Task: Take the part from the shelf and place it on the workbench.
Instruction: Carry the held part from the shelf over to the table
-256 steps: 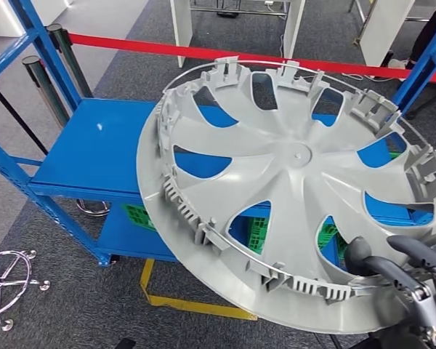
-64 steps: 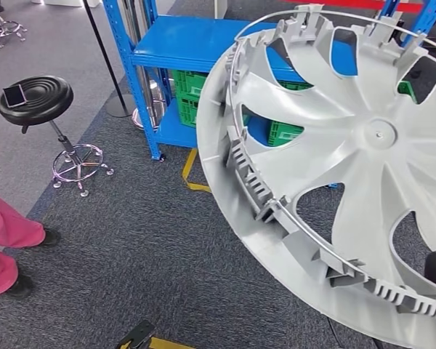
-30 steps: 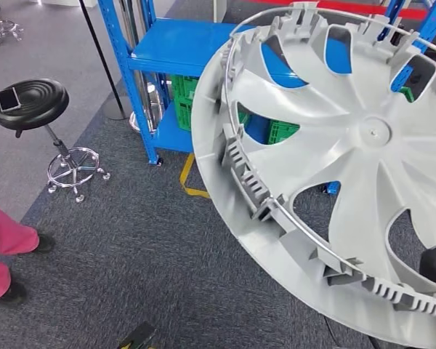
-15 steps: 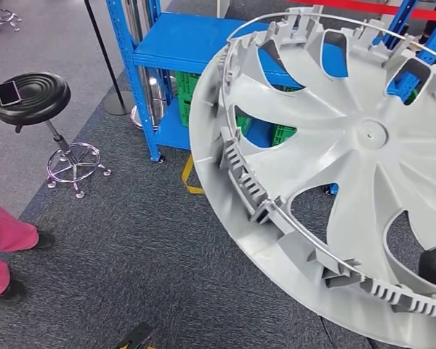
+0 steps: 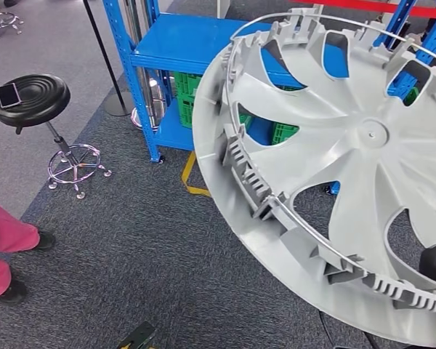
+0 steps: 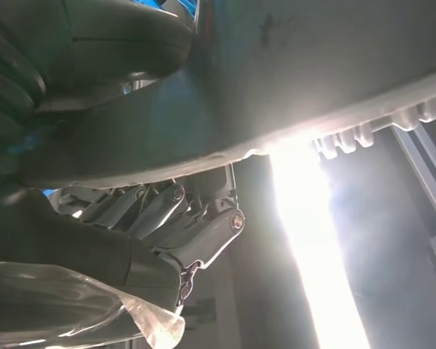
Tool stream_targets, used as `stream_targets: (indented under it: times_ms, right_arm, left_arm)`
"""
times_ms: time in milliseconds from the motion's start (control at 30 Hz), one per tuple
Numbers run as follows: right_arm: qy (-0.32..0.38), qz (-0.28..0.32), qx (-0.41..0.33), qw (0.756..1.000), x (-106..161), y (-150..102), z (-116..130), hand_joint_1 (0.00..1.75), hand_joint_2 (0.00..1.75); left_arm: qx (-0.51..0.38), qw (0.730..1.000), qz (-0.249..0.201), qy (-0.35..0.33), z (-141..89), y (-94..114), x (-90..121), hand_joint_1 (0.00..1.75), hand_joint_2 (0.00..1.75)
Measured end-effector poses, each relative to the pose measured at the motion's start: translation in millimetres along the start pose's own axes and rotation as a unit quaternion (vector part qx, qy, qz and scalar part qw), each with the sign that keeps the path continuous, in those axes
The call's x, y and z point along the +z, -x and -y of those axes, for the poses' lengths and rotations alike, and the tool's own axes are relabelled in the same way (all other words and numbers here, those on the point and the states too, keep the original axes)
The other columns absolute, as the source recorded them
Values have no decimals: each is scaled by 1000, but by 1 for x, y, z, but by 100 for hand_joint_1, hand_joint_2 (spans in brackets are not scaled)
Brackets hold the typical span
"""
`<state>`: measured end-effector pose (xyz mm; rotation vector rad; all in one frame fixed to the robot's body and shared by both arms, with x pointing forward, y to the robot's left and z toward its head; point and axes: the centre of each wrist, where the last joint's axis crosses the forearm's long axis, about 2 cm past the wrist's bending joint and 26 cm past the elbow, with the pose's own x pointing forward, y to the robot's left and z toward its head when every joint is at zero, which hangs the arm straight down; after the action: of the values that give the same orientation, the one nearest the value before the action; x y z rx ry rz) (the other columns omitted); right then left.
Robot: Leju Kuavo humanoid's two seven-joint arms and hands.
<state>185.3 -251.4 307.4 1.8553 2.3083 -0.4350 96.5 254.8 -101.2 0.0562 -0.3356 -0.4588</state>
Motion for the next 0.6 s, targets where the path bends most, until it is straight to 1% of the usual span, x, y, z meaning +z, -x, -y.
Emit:
stream_targets:
  times_ms: [600]
  right_arm:
    - [0, -1, -6, 1000, -1, -2, -2, 175, 175]
  left_arm:
    - [-17, 1000, -7, 2, -5, -1, -1, 0, 0]
